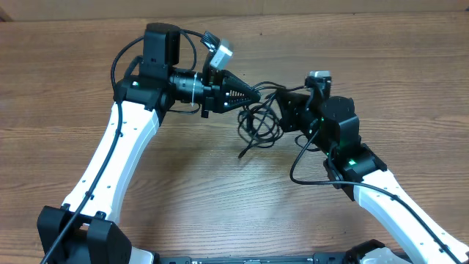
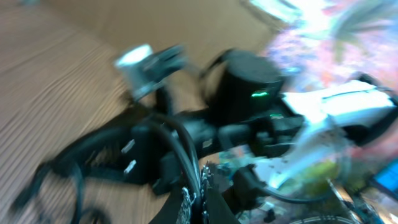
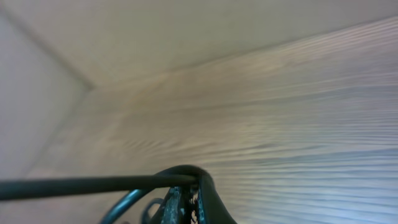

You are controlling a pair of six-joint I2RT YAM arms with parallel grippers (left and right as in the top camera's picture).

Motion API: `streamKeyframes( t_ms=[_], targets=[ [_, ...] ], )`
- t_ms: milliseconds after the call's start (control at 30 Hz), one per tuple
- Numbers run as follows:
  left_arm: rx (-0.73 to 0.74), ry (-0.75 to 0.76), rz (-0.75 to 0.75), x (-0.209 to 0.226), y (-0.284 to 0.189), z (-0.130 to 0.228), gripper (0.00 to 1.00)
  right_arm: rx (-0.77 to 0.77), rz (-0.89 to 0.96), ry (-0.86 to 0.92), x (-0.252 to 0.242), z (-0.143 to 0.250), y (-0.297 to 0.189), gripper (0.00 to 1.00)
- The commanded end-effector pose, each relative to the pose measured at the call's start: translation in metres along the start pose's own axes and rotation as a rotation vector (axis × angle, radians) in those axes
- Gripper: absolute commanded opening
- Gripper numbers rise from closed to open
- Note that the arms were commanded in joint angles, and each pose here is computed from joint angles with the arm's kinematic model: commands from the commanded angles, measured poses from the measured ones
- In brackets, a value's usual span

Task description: Untangle cables

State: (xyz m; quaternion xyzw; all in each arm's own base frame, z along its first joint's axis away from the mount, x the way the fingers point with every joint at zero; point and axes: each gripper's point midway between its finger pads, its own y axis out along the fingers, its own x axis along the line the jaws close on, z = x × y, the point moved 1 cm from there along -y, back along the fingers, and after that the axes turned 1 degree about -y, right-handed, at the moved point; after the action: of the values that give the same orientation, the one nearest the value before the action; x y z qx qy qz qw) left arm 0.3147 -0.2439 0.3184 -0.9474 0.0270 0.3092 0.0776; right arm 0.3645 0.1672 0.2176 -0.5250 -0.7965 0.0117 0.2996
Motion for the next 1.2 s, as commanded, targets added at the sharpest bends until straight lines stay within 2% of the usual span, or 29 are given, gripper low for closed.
streamKeyframes(
  t_ms=[0,33,133,200,267,333,367,400,433,467,500,633,733,1167],
  targets=[
    [0.015,-0.066,-0.177,0.017,-0.003,0.000,0.04,-0.224,0.195,0.022,-0.021,-0.051,-0.034,0.04],
    [0.018,-0.079,-0.162,0.015,-0.003,0.002,0.04,-0.296,0.312,0.030,-0.037,-0.063,-0.050,0.04],
    [0.020,-0.025,-0.076,0.001,-0.001,0.003,0.04,-0.344,0.483,0.033,-0.063,-0.067,-0.066,0.04],
    [0.022,-0.015,-0.078,0.001,0.000,0.003,0.04,-0.301,0.550,0.021,-0.075,-0.056,-0.068,0.04],
    [0.033,-0.025,-0.179,0.017,-0.003,0.005,0.04,-0.200,0.547,0.045,-0.079,-0.034,-0.064,0.11],
    [0.046,-0.098,-0.370,0.046,-0.011,0.011,0.04,-0.091,0.505,0.047,-0.076,-0.012,-0.059,0.27],
    [0.044,-0.173,-0.511,0.066,-0.020,0.015,0.04,-0.006,0.471,0.047,-0.072,0.005,-0.057,0.41],
    [0.040,-0.210,-0.566,0.073,-0.024,0.017,0.04,0.023,0.457,0.049,-0.071,0.011,-0.056,0.49],
    [0.034,-0.251,-0.630,0.081,-0.029,0.019,0.04,0.081,0.430,0.053,-0.068,0.022,-0.055,0.63],
    [0.026,-0.289,-0.700,0.089,-0.034,0.021,0.04,0.124,0.410,0.057,-0.065,0.030,-0.055,0.89],
    [0.021,-0.303,-0.739,0.094,-0.037,0.022,0.04,0.161,0.394,0.061,-0.063,0.038,-0.056,1.00],
    [0.030,-0.311,-0.755,0.095,-0.037,0.025,0.04,0.309,0.346,0.084,-0.057,0.068,-0.061,1.00],
    [0.052,-0.326,-0.745,0.092,-0.034,0.031,0.04,0.357,0.362,0.087,-0.060,0.078,-0.066,1.00],
    [0.134,-0.363,-0.685,0.075,-0.008,0.049,0.04,0.372,0.371,0.087,-0.062,0.081,-0.068,1.00]
  ],
)
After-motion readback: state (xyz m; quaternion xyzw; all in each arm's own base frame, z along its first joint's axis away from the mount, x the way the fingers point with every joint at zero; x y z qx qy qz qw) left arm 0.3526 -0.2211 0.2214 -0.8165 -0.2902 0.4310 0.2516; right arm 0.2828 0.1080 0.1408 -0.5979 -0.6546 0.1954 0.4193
